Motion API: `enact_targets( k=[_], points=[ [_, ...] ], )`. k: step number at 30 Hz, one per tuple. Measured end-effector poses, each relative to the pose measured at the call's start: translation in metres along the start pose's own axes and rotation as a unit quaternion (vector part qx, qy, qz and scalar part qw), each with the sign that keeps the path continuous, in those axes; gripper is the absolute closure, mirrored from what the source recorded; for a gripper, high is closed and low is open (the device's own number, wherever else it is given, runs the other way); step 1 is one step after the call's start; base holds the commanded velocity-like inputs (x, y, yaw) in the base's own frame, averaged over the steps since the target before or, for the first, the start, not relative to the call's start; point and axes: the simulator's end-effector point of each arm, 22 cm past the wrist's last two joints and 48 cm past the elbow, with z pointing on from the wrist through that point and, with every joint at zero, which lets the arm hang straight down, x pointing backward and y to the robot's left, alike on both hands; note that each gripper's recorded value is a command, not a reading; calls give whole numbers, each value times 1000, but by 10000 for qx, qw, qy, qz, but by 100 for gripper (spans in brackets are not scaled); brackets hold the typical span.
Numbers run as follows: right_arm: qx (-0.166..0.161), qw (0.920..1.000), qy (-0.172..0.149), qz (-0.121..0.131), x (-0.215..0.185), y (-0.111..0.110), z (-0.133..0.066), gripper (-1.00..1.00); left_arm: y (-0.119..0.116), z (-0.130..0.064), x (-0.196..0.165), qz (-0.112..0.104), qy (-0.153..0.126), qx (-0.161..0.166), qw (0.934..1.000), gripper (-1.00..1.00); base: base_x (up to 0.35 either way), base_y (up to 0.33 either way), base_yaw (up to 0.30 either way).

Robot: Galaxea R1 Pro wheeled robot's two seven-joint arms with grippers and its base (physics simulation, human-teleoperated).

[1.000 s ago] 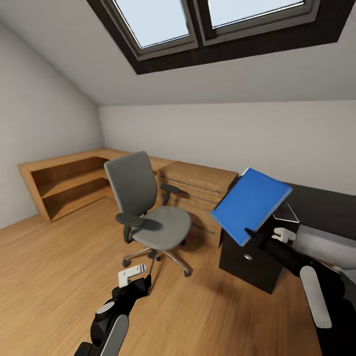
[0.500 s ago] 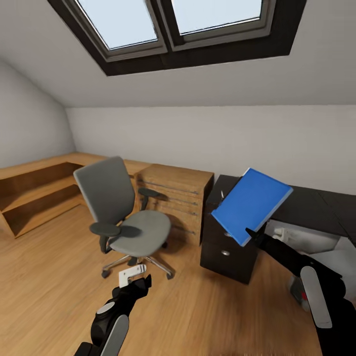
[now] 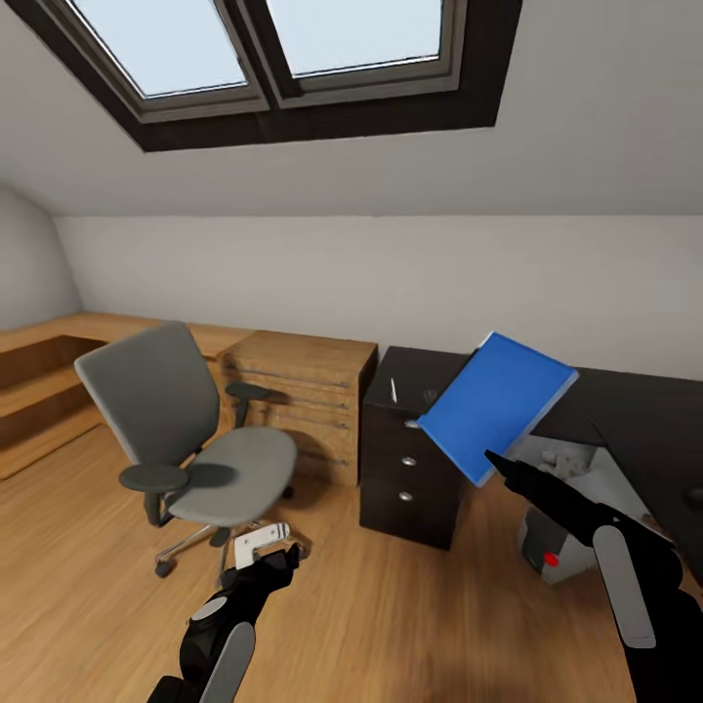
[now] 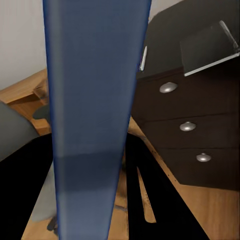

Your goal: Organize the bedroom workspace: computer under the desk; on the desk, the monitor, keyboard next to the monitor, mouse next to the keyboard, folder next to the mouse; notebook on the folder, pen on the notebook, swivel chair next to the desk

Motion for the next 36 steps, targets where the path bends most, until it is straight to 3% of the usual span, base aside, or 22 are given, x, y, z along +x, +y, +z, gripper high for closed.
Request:
enact_targets(
  k=[12, 29, 36],
  points=[
    [3, 10000, 1, 2, -18, 10, -3, 100, -6, -11, -16, 2, 9, 0, 10000, -100, 0, 0, -281],
    [1, 10000, 4, 16, -42, 25, -7, 100, -12, -27, -38, 8, 15, -14, 10000, -100, 0, 0, -17],
    [-3, 10000, 4, 15, -51, 31, -9, 100, -15, -33, -47, 10, 16, -16, 10000, -100, 0, 0, -212]
  ],
)
